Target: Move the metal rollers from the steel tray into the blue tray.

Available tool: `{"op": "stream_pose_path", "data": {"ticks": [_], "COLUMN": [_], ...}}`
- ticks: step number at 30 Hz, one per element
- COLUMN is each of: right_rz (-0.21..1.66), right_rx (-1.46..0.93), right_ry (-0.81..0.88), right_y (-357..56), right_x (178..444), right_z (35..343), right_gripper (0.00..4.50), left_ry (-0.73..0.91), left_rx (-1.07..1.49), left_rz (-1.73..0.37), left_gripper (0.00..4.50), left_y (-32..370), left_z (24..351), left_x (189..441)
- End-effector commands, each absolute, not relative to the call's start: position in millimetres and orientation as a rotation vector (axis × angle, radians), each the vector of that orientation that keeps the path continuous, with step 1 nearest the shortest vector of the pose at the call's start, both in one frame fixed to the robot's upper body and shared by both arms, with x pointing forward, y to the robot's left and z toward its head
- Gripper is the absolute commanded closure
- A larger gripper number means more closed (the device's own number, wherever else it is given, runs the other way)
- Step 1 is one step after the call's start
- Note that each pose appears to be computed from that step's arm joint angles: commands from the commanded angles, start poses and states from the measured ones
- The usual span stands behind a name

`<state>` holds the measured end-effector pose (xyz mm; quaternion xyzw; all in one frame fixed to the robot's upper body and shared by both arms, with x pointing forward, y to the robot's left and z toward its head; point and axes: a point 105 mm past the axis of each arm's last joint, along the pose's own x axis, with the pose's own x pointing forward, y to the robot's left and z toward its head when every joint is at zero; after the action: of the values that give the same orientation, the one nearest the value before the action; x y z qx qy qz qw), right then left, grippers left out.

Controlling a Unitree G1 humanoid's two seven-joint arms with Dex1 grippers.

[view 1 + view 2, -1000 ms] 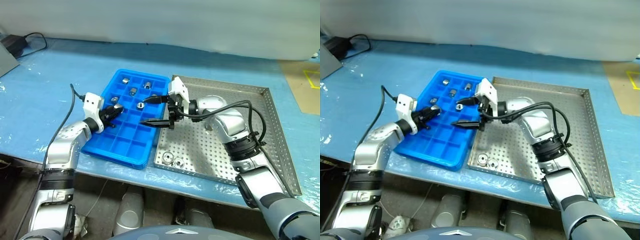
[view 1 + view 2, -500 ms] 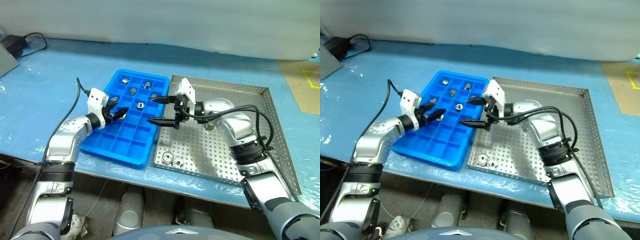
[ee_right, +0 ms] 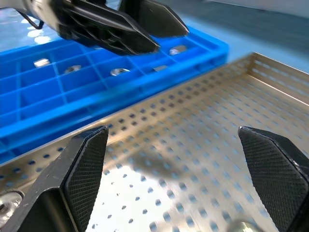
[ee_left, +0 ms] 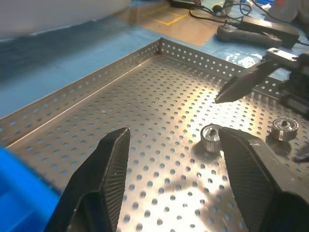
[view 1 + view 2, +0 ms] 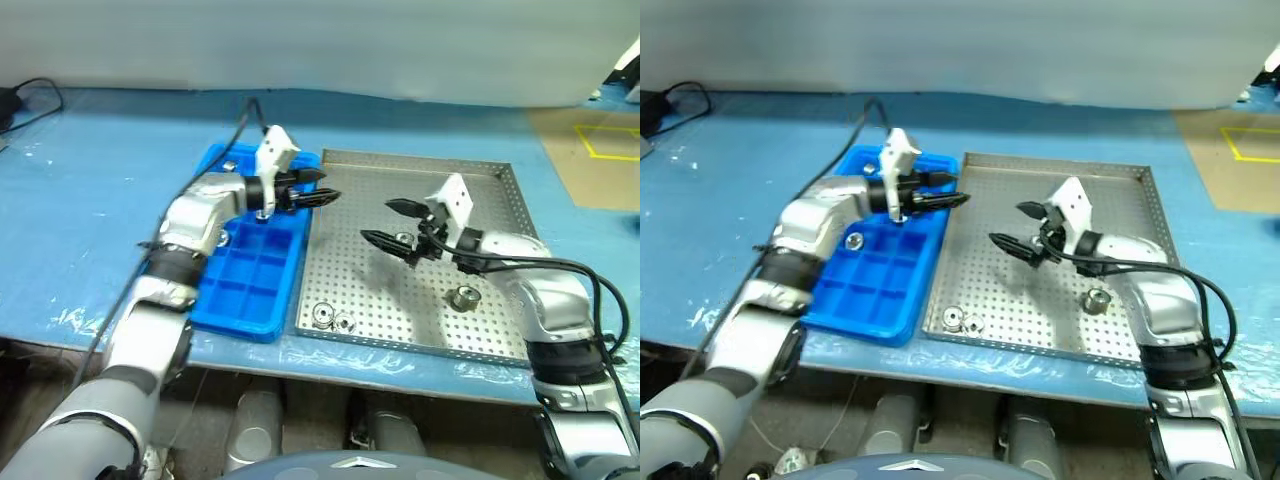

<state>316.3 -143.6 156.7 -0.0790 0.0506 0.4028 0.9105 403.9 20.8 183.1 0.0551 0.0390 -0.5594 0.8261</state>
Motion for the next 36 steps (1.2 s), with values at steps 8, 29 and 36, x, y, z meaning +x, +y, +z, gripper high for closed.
{"op": "stream_pose_path", "data": {"ticks": [8,29,36], "right_rz": [0.666,0.582,0.578], "right_rx": [-0.153,-0.160,-0.154], "right_ry": [0.044,0.068,0.071], "right_y": [-161,-169,-168], "right_x": [291,283,283], "right_z": [169,158,156], "right_gripper": [0.00,0.00,0.00], "left_ry": [0.111,0.325,0.365], "left_rx": [0.203,0.311,0.326], "left_rz": [-1.209,-1.073,-1.080], "left_gripper": [1.42,1.42,1.42], "left_y": [-46,-63,-60], "left_z": [172,100,91], "left_x": [410,400,397]}}
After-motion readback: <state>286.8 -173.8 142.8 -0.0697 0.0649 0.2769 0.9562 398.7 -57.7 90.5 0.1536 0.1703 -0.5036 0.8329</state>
